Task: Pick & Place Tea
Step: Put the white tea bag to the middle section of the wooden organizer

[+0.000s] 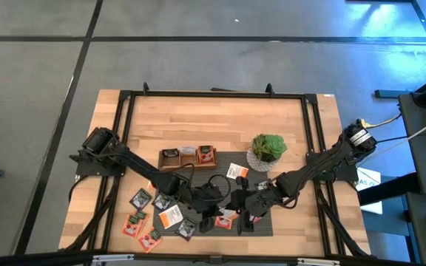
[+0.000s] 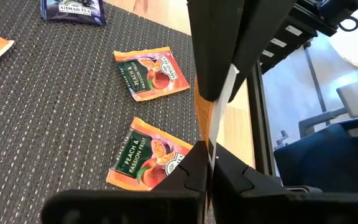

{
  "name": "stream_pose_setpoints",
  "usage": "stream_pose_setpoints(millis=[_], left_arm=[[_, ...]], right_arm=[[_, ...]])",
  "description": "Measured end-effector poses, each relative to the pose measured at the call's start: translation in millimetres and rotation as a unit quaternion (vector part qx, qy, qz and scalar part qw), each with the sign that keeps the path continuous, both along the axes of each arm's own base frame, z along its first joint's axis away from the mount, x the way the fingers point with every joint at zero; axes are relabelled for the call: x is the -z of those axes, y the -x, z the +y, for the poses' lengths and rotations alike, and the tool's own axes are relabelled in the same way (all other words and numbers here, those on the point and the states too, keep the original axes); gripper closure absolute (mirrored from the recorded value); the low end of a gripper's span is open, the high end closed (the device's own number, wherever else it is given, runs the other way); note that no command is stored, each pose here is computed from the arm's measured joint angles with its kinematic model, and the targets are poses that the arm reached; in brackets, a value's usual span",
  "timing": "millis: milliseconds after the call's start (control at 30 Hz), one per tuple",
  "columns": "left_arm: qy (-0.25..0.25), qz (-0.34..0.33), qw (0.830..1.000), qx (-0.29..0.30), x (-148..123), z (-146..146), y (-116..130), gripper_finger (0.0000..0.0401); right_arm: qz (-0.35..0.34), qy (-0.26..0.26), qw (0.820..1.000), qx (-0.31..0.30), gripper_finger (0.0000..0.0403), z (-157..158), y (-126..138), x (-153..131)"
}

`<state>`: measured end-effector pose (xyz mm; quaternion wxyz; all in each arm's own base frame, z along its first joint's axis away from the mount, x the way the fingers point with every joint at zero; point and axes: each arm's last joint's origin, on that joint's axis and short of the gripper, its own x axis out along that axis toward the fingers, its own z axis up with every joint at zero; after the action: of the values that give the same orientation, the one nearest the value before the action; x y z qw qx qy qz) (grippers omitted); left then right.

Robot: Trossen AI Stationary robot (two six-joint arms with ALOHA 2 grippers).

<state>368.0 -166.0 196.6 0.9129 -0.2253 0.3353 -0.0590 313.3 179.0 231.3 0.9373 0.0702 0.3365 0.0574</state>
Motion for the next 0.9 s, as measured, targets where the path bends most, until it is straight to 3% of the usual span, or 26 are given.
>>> stream_pose_setpoints(millis=[300, 533, 733, 900], left_arm=[[0.002, 0.0, 1.0, -0.001, 0, 0, 0, 0.0389], [-0.005, 0.004, 1.0, 0.0, -2, -1, 3, 0.0312], [-0.077, -0.01, 0.997, -0.028, -31, -2, 25, 0.0266], [-0.168, -0.077, 0.98, -0.072, -60, -11, 53, 0.0258]], right_arm=[[-0.001, 0.004, 1.0, 0.0, 0.0399, 0, 0, 0], [0.0, 0.015, 1.0, -0.007, 0.0399, -1, 0, 0], [-0.001, 0.038, 0.999, 0.009, 0.04, -6, 7, -8], [-0.045, 0.067, 0.997, 0.02, 0.04, -14, 16, -33]])
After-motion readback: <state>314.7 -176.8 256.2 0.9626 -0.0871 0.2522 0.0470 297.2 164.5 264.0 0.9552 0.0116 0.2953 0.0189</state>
